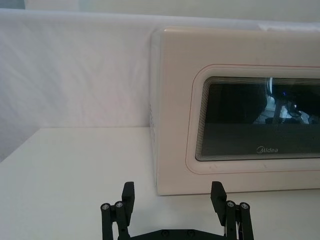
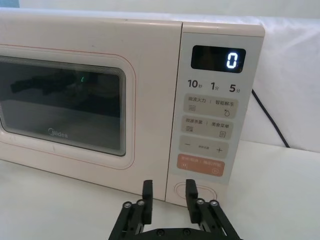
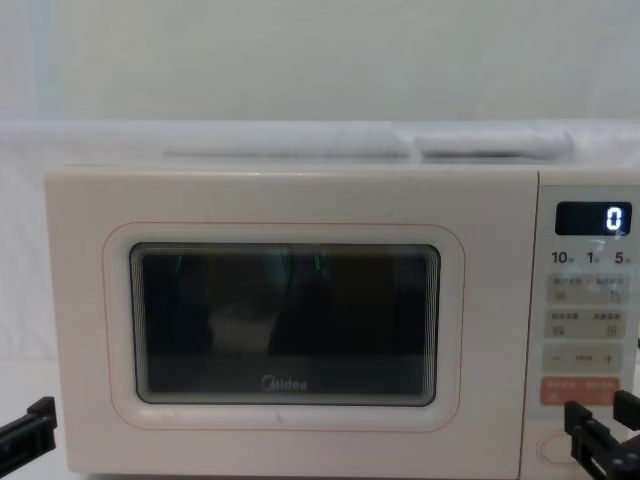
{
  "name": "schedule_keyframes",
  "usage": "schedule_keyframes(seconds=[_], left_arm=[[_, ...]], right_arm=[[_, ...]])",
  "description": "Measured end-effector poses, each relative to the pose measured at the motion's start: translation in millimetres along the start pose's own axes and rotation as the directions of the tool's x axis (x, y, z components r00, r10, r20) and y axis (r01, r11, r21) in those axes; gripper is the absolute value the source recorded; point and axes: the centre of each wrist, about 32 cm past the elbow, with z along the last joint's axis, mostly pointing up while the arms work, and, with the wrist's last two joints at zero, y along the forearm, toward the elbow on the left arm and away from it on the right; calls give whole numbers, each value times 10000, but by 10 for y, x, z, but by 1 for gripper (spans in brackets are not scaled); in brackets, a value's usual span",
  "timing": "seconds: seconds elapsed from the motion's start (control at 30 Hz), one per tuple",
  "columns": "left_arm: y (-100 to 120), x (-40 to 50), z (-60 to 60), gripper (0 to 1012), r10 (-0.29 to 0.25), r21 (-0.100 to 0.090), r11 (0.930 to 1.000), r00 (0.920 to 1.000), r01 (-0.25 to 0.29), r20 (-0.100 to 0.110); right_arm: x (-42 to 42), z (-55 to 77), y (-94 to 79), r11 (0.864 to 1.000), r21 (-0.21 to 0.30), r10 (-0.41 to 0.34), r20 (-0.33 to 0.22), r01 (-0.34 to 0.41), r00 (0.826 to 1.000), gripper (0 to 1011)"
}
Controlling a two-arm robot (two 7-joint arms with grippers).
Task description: Press the button to open the microwave door with one hand; close the microwave door with the other hand.
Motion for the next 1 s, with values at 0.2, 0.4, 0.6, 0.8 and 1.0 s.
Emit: schedule_keyframes(seconds=[0.2,0.4,0.6,0.8,1.0], left_arm=[[0,0,0,1001,0,1,10000,10000,0,1],[0,0,0,1001,0,1,10000,10000,0,0],[0,0,0,1001,0,0,10000,10000,0,0],[0,0,0,1001,-1,0,10000,10000,1,0],[0,0,0,1001,0,0,10000,10000,0,-1]], right_arm=[[0,0,0,10000,-1,0,0,0,10000,259],[0,0,0,10000,0,0,1,0,10000,73],[0,0,0,10000,0,0,1,0,10000,0],[0,0,0,10000,0,0,0,0,10000,0],[0,0,0,10000,0,0,0,0,10000,0]])
